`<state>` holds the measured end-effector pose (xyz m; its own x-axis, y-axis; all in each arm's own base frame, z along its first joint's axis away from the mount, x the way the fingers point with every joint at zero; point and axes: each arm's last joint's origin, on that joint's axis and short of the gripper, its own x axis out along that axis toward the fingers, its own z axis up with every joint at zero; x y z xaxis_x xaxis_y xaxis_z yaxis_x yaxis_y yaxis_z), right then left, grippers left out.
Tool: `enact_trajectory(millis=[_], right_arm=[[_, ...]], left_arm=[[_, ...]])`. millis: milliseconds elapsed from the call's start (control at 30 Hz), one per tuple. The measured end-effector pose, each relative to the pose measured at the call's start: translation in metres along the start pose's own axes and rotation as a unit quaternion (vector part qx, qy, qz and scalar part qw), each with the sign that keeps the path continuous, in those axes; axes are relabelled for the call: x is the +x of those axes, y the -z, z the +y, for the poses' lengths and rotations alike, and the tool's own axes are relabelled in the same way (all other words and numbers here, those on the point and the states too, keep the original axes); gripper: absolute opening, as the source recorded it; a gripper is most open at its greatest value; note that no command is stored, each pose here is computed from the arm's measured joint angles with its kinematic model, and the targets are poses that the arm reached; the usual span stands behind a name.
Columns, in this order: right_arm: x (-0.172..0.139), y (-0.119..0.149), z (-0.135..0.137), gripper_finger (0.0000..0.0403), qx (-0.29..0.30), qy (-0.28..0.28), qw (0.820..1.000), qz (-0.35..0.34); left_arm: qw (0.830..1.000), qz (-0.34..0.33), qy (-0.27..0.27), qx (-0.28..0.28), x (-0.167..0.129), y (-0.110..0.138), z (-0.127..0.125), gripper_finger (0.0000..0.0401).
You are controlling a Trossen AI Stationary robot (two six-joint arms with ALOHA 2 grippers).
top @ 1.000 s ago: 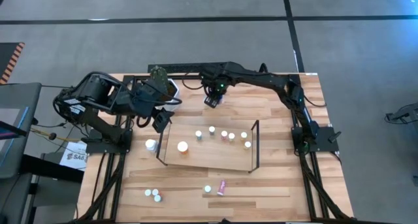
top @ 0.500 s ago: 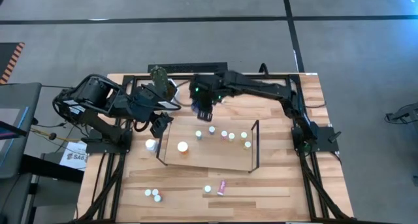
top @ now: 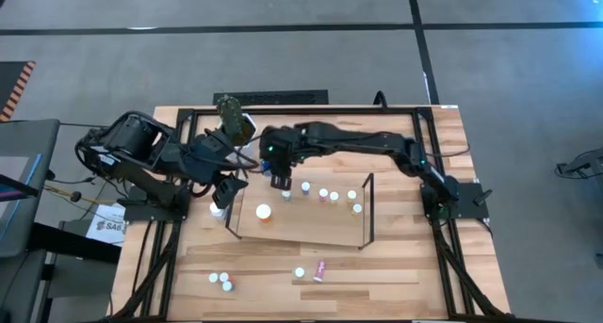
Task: Pick and place medicine bottles onto shelf by color
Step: Put the large blue pill bottle on the shelf
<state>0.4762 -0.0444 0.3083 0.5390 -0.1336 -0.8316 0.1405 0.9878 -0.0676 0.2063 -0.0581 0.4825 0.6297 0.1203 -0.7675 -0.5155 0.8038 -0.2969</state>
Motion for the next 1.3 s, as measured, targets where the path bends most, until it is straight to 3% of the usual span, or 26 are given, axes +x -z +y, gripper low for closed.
enact_trajectory(millis=[100, 367, 1067, 1300], right_arm=[[0.024, 0.007, 0.003, 0.0198, -0.004, -0.001, 0.999, 0.037], [0.051, 0.018, 0.012, 0.0197, -0.012, -0.007, 0.996, 0.086], [0.047, 0.020, 0.051, 0.0204, -0.042, -0.027, 0.995, 0.083], [0.048, 0.020, 0.046, 0.0243, -0.028, -0.024, 0.996, 0.086]], left_arm=[[1.000, 0.005, 0.007, -0.006, -0.001, 0.002, -0.002, 0.0256], [0.999, 0.012, 0.014, -0.030, -0.002, 0.004, -0.004, 0.0256], [0.999, 0.013, 0.014, -0.034, -0.002, 0.004, -0.004, 0.0256], [0.999, 0.013, 0.014, -0.034, -0.002, 0.004, -0.004, 0.0256]])
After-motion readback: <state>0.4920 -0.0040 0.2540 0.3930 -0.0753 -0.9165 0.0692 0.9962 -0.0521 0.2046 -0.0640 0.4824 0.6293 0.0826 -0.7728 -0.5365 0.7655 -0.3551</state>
